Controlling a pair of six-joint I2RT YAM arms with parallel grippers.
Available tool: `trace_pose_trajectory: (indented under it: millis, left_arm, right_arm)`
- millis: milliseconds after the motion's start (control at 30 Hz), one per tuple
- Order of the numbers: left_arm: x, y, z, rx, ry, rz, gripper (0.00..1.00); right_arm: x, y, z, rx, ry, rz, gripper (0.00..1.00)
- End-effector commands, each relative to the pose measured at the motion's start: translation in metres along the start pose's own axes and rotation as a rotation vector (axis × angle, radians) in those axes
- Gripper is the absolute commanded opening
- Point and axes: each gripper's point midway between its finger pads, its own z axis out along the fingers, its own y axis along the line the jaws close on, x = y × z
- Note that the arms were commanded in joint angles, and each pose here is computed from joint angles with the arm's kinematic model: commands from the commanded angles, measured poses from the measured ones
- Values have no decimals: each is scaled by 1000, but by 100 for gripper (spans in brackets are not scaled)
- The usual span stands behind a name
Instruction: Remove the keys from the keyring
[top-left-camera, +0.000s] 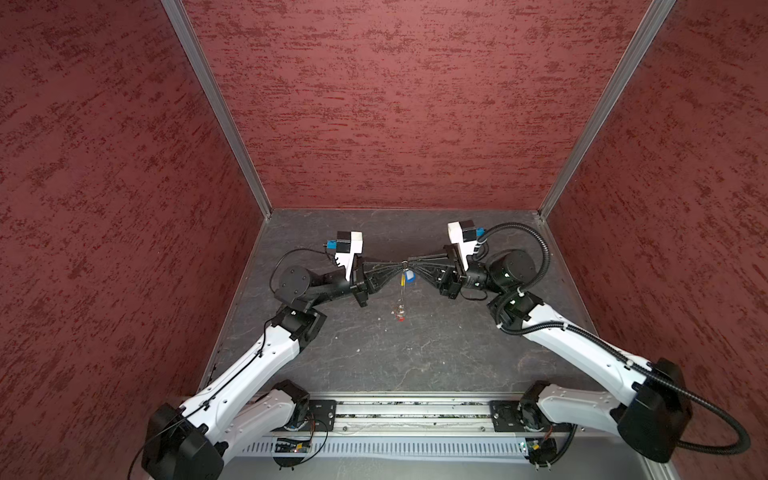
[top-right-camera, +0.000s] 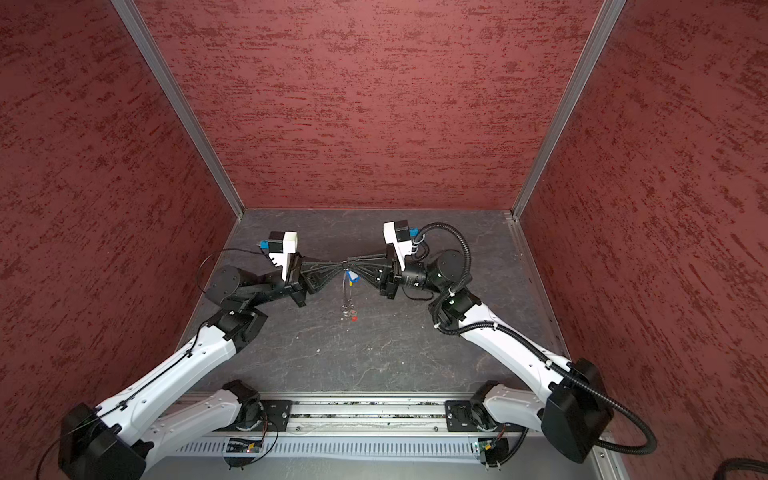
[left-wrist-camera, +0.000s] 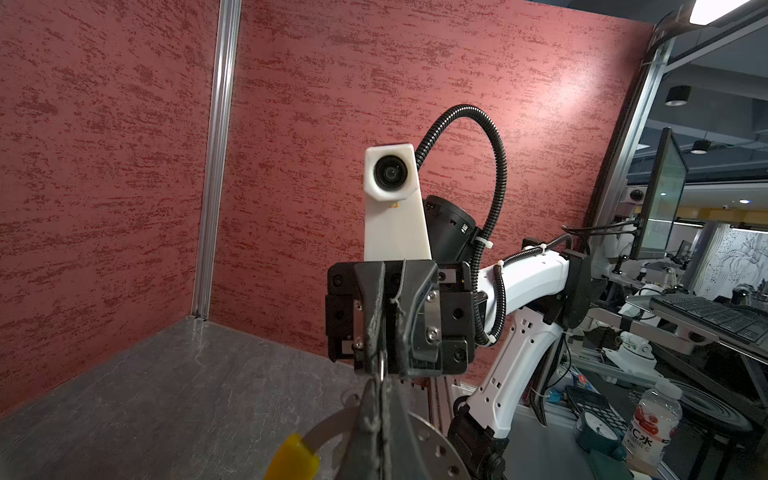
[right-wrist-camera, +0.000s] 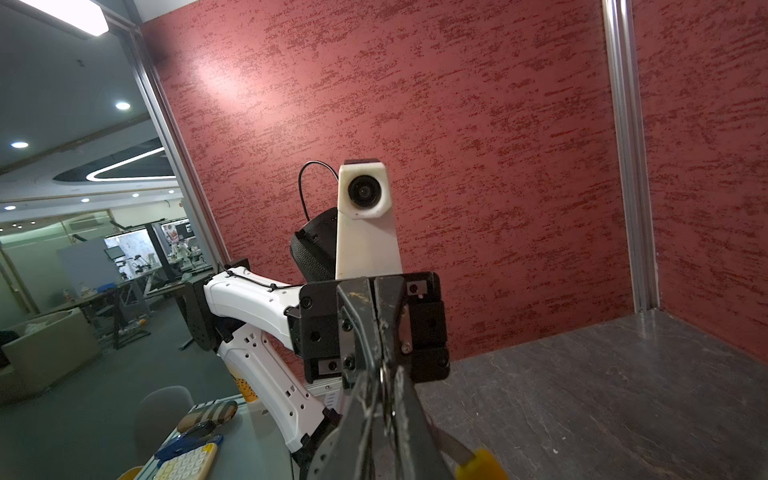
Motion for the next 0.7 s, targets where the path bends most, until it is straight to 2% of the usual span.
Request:
trace_pose_trajectory:
  millis: [0,33,67,233,333,400,500,667]
  left_arm:
    - [-6,-1,-1,-10,-22,25,0]
    - [-6,-1,-1,-10,-24,27,0]
    - [-6,-1,-1,-10,-23,24,0]
    - [-7,-1,-1,-14,-8,6,1]
    - [-5,-3,-3,-17,18,-7,31]
    - [-4,-5,-4,-16,39,-10,39]
    - [3,-8,-3,2,95,-33,39]
    - [8,-7,-1,-1,139,-55,32]
  right_arm:
    - [0,5,2,-21,4,-8,6]
    - [0,4,2,-16,6,-9,1]
    - [1,4,2,-15,9,-8,0]
    - [4,2,1,11,54,-6,0]
    - [8,-5,-4,65,120,-18,0]
    - [11,-7,-7,75,177,-19,0]
    - [16,-4,-9,69,264,-42,0]
    - [20,2,-13,54,358,-80,0]
